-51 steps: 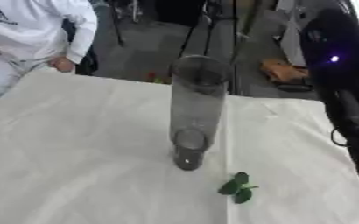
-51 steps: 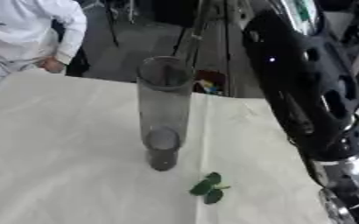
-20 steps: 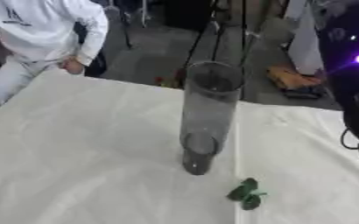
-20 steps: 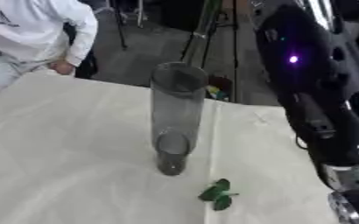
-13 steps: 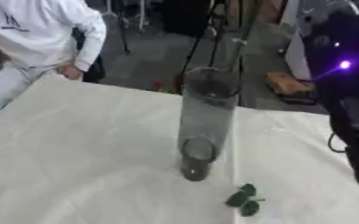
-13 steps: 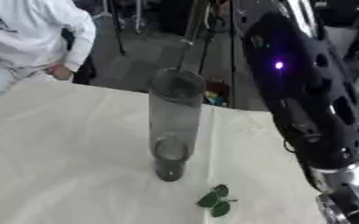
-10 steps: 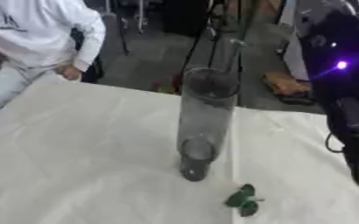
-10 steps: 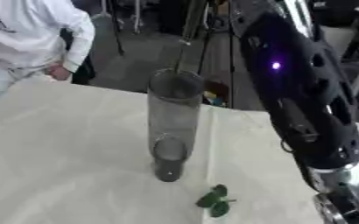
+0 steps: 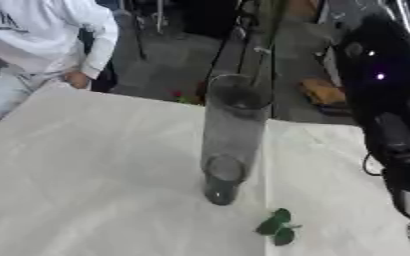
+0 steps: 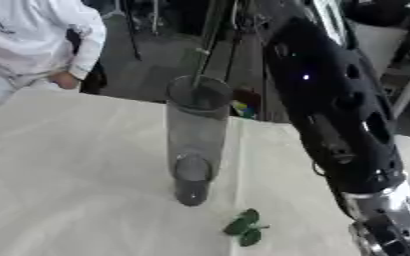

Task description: Arrange flowers into the vase.

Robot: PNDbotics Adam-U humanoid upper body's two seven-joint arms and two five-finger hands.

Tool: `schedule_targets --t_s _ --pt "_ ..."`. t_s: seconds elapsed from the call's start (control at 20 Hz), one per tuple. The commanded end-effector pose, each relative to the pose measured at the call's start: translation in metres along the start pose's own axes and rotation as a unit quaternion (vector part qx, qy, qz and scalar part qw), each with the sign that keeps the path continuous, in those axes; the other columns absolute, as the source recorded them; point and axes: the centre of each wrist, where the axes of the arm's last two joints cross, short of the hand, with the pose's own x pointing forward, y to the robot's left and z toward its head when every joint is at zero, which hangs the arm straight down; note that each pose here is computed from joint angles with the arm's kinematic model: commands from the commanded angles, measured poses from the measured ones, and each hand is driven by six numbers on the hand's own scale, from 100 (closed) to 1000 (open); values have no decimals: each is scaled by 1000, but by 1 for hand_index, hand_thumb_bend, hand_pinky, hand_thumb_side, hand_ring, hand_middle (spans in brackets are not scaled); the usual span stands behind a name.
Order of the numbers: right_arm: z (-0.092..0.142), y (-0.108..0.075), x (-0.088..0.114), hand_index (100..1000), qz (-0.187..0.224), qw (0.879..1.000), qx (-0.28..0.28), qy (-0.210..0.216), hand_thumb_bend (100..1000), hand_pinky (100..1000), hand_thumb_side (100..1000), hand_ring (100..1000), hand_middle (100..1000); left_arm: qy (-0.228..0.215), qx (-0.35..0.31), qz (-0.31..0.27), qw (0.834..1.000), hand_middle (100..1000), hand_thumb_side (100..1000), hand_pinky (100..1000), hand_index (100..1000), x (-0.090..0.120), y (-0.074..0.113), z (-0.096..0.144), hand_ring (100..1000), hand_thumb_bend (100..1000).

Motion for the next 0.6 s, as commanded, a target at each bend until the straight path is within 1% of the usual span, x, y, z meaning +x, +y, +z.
schedule_targets --t_s 0.05,0.1,0.6 --pt "0 2 11 100 -9 1000 5 -10 125 100 422 100 100 -19 0 2 1000 903 1000 784 962 6 0 -8 947 100" --pt "0 1 10 100 -11 1000 5 -8 206 100 433 100 100 -20 0 3 1000 903 1000 784 962 6 0 -8 947 100" --pt "-2 -7 4 100 -27 1000 1 3 201 100 438 100 100 -23 5 6 1000 903 1000 785 962 6 -2 -9 947 100"
